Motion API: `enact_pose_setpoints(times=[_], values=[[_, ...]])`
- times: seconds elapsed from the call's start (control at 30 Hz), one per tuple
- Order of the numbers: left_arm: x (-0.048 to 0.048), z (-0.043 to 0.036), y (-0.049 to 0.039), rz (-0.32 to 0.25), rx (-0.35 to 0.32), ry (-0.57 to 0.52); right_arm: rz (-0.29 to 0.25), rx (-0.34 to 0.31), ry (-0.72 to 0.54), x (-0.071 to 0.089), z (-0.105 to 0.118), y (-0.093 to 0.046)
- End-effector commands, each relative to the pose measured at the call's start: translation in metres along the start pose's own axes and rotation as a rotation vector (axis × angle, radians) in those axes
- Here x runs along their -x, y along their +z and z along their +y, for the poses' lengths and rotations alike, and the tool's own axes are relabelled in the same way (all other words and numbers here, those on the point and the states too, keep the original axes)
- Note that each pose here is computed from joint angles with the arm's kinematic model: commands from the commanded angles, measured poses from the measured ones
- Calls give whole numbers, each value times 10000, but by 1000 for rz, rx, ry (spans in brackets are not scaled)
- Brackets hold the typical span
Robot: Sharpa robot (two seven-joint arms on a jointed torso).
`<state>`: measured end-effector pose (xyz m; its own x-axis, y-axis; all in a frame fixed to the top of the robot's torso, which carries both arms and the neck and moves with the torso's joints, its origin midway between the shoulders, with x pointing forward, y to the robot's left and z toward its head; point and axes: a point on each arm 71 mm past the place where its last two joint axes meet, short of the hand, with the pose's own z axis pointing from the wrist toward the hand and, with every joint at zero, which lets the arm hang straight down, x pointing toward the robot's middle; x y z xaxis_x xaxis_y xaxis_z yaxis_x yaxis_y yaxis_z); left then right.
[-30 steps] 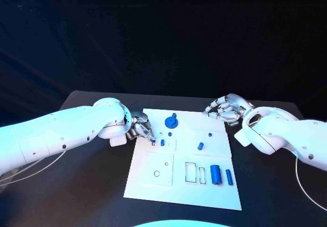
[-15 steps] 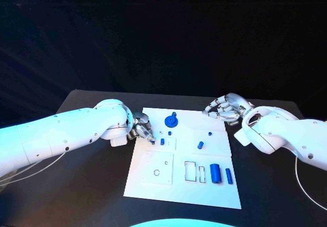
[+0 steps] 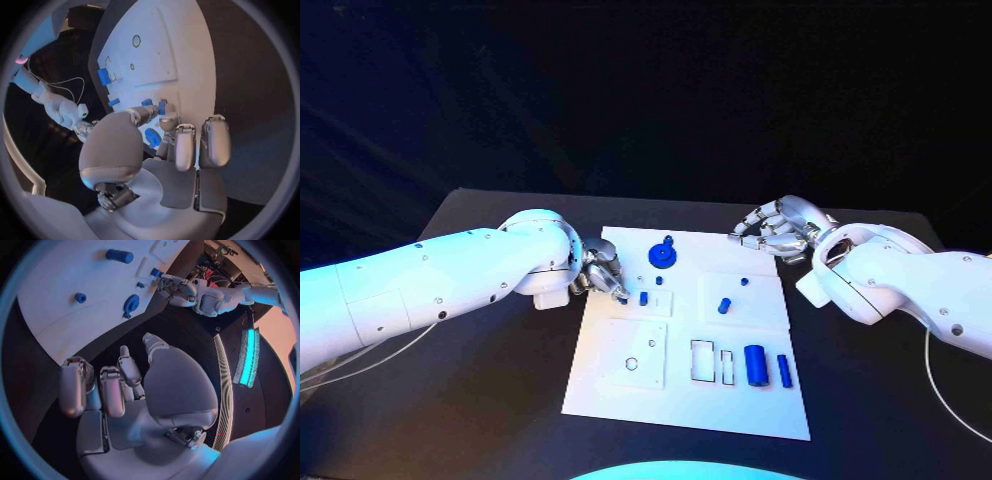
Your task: Assemble the parts on the task board
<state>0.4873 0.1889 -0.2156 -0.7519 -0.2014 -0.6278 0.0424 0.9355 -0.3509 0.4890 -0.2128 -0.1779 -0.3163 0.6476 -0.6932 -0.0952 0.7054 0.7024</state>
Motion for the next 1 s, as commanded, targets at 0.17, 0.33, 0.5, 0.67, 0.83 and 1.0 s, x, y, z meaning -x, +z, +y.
enact_pose_setpoints(times=[0.17, 0.33, 0.5, 0.67, 0.83, 1.0], values=[[-39, -18, 1, 24, 2, 35, 8, 16, -25, -9, 9, -3], [-44, -21, 2, 23, 3, 39, 7, 16, -25, -8, 8, -4], [-48, -23, 3, 27, 4, 43, 7, 15, -26, -7, 6, -5], [-56, -22, 4, 37, 6, 49, 7, 14, -26, -6, 4, -6], [-57, -14, 3, 40, 8, 50, 7, 14, -26, -6, 4, -5], [-47, -8, 8, 36, 8, 34, 10, 15, -23, -15, 12, -5]])
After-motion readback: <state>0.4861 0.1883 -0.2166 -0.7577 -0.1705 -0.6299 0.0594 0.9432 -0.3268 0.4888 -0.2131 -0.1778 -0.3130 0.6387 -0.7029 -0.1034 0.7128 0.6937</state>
